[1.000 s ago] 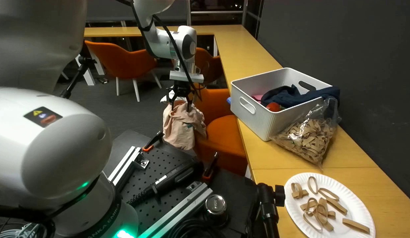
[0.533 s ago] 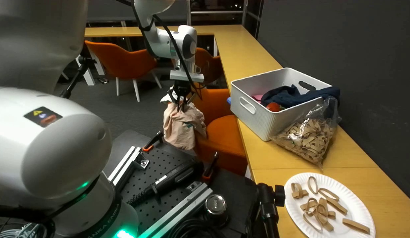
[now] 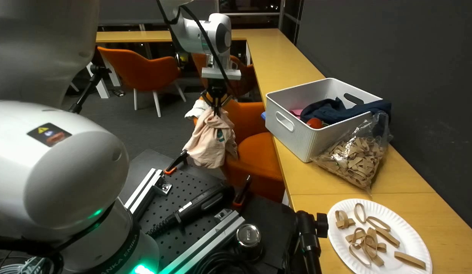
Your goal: Remove the white towel from the container and put it on the backrest of the sofa then put the peach t-shirt in the container.
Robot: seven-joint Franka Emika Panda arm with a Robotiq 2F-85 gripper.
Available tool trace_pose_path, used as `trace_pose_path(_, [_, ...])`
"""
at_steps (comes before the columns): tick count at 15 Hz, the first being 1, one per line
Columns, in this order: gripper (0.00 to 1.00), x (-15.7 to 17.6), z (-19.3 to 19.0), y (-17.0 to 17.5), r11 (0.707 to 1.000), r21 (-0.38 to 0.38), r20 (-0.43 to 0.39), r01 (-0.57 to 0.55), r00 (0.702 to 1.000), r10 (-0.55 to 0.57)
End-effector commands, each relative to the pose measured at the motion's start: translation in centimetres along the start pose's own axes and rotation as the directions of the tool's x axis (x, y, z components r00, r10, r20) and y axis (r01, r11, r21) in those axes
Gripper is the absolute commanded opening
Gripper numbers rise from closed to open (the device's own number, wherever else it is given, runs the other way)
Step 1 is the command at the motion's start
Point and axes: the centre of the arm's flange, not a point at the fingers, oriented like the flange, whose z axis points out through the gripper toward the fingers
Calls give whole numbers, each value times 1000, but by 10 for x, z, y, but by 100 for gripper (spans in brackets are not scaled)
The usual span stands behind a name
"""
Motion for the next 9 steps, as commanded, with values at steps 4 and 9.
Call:
trace_pose_path(4, [1,14,-104,50,991,-39,-65,-128,990,125])
trace_pose_path(9, [1,-5,-175,119,964,-33,-160,-264,953,255])
